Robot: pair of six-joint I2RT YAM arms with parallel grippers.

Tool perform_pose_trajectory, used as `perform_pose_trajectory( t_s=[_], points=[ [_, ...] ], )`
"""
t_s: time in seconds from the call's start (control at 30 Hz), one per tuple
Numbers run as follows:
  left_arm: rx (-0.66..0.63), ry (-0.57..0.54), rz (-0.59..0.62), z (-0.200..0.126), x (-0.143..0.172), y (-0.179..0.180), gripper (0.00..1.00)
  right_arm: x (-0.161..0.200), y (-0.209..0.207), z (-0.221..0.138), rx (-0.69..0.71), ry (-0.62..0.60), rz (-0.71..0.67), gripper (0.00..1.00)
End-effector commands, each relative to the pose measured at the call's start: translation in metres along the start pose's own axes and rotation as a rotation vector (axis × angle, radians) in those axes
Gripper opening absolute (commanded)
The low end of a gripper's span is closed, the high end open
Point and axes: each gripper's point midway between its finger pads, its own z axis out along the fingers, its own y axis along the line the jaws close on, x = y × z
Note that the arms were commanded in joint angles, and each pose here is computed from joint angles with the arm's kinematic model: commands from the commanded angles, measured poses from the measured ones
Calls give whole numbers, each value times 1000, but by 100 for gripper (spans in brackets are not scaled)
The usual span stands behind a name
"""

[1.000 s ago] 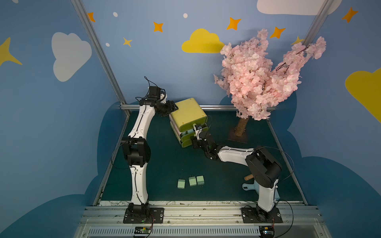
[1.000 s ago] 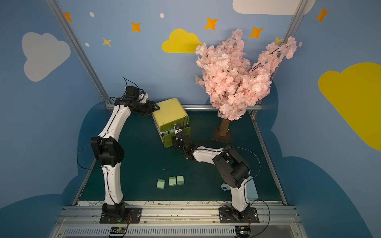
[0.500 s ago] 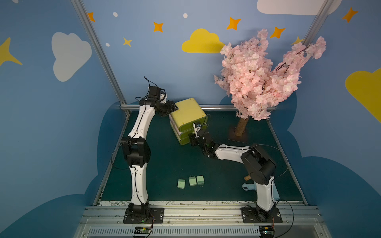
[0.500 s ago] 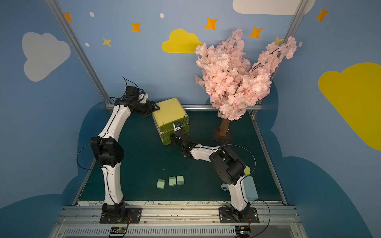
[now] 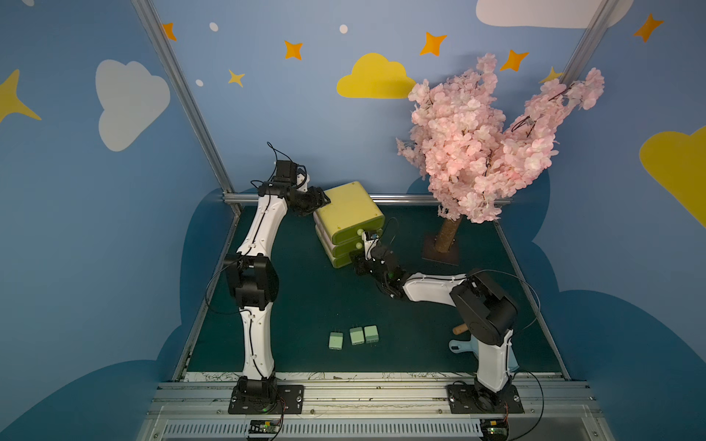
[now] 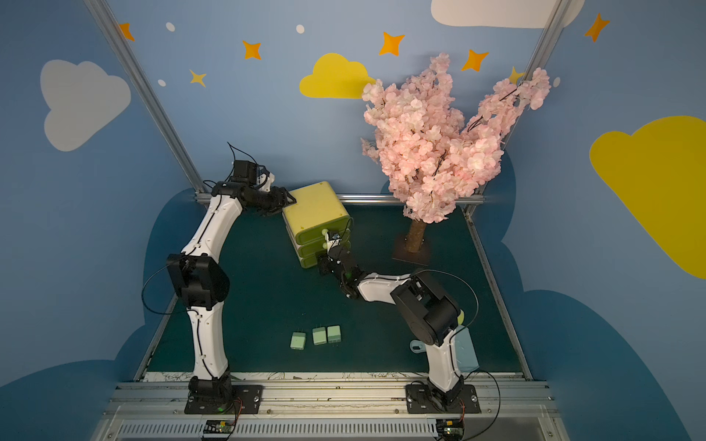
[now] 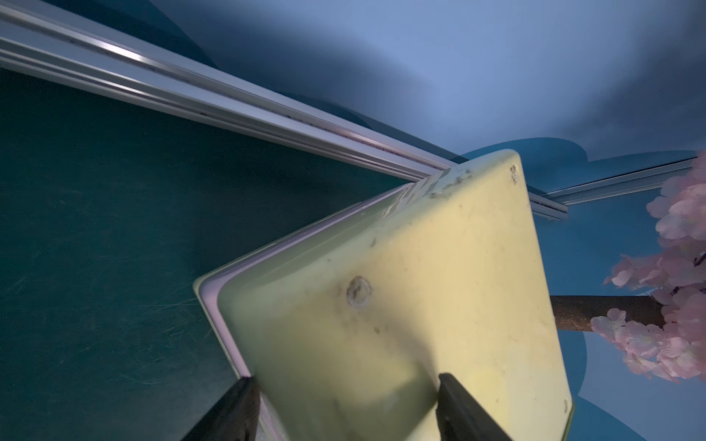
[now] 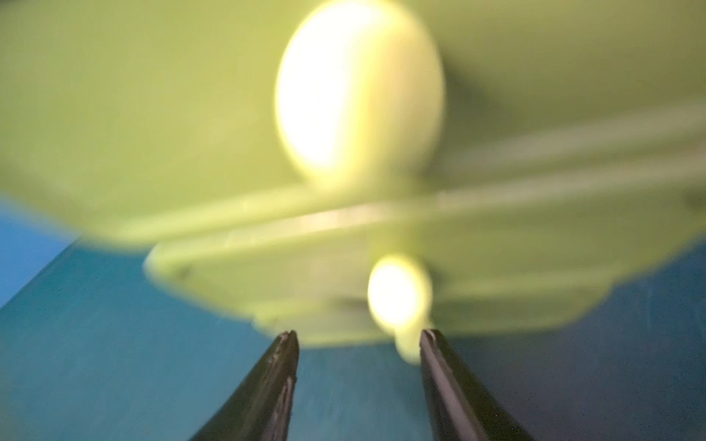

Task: Place the plugs into the drawer by color
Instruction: Close the drawer in the storage box, then open the drawer in the storage box.

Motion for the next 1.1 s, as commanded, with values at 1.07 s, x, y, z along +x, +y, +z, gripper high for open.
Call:
perform_pose_trajectory(
  t_s=[1.07],
  points=[
    [-40, 121, -94, 16, 31, 29, 74, 35, -53, 49, -281, 54, 755, 45]
  ],
)
